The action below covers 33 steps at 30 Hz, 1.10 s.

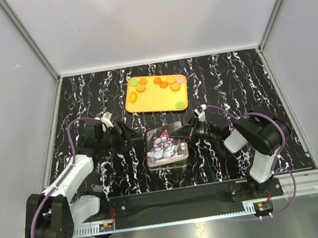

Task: Pack the cookies

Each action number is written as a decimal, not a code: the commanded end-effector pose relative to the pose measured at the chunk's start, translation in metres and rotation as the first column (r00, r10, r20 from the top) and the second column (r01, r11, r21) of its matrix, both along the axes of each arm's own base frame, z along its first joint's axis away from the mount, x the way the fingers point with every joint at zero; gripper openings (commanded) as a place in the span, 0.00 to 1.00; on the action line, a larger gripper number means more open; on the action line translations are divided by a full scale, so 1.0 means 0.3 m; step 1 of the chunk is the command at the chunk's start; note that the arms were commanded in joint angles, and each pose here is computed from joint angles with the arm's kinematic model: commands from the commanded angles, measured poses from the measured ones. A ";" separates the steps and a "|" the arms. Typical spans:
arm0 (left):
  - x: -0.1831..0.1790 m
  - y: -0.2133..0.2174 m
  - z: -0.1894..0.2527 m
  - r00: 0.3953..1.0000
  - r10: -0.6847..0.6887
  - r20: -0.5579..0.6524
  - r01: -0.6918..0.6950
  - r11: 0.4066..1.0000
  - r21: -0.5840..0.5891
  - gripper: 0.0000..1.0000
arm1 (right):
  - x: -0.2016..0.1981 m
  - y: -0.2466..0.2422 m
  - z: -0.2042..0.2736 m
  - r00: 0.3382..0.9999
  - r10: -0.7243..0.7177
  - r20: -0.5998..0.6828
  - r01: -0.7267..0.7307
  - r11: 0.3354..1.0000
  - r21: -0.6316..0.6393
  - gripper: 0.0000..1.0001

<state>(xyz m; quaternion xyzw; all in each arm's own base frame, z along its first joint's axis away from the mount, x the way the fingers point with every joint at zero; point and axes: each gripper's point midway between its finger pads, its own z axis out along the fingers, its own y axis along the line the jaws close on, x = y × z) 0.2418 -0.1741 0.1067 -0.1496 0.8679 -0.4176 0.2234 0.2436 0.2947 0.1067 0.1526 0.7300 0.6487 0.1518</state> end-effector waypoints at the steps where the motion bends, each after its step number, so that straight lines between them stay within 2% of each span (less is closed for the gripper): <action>1: 0.002 -0.031 0.027 0.997 -0.053 0.051 0.056 0.997 -0.048 0.76 | 0.014 0.012 0.196 0.963 -0.038 0.268 0.002 0.991 0.134 0.00; 25: -0.012 -0.043 0.026 0.996 -0.085 0.034 0.086 0.996 -0.021 0.77 | -0.001 0.021 0.332 0.940 -0.037 0.341 -0.033 0.980 0.196 0.00; 33: -0.018 -0.042 0.032 0.995 -0.090 0.037 0.091 0.996 -0.017 0.77 | 0.016 0.042 0.309 0.946 -0.026 0.325 -0.040 0.980 0.196 0.00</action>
